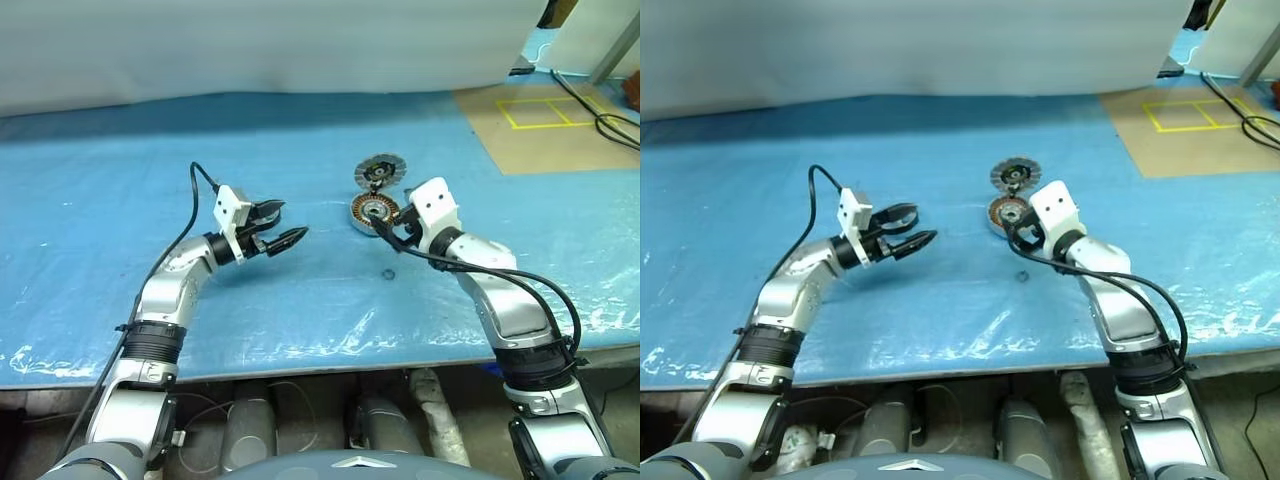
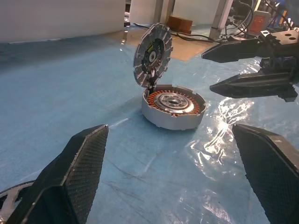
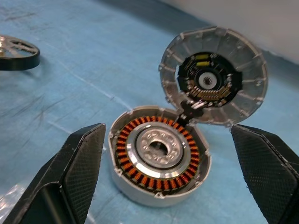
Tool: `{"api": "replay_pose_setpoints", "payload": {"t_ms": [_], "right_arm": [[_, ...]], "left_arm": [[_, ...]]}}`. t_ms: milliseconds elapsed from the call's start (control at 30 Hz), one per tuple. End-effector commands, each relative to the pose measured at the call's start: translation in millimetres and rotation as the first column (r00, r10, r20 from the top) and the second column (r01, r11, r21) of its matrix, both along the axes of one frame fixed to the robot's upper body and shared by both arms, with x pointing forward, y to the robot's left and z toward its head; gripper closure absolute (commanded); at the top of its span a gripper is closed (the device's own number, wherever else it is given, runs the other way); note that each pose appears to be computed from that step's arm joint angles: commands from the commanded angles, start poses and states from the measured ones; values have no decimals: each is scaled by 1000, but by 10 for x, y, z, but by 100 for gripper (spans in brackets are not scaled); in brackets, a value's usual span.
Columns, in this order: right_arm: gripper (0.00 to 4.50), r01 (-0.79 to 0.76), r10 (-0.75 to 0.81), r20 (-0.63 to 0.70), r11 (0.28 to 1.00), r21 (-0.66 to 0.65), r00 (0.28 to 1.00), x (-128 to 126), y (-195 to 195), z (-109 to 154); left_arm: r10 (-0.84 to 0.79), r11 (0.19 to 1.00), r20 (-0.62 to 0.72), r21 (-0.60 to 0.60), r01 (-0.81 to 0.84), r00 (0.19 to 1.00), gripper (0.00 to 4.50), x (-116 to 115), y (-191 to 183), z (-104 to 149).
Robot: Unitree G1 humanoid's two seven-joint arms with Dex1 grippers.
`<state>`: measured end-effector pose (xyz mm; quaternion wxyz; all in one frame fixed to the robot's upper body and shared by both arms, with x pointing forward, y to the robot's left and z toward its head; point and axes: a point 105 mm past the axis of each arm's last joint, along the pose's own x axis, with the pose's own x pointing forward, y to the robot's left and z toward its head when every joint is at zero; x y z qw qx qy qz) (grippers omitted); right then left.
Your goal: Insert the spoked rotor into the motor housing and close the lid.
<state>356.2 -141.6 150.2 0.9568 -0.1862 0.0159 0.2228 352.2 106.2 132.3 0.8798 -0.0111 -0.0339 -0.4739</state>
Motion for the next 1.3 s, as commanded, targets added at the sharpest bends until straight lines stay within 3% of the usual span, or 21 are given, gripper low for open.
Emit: {"api": "replay_pose_setpoints", "payload": {"t_ms": [33,233,533,1067,1300], "right_arm": [[3,-33,32,58,999,17,998,-27,40,146],[3,-254,256,-30,966,35,966,-212,214,39],[3,-353,352,-51,935,-14,934,-337,264,-48],[3,-351,347,-75,935,-43,935,-308,225,-78],[3,-338,333,-129,941,-23,934,-150,202,-11]], "left_arm": [[-1,1000,46,15,1,999,0,-22,-9,114],[-95,995,64,-21,96,993,0,-142,-39,182],[-188,982,82,13,187,979,0,-302,-85,115],[-159,987,94,21,158,983,0,-249,-59,137],[-156,988,94,34,154,983,0,-231,-48,80]]}}
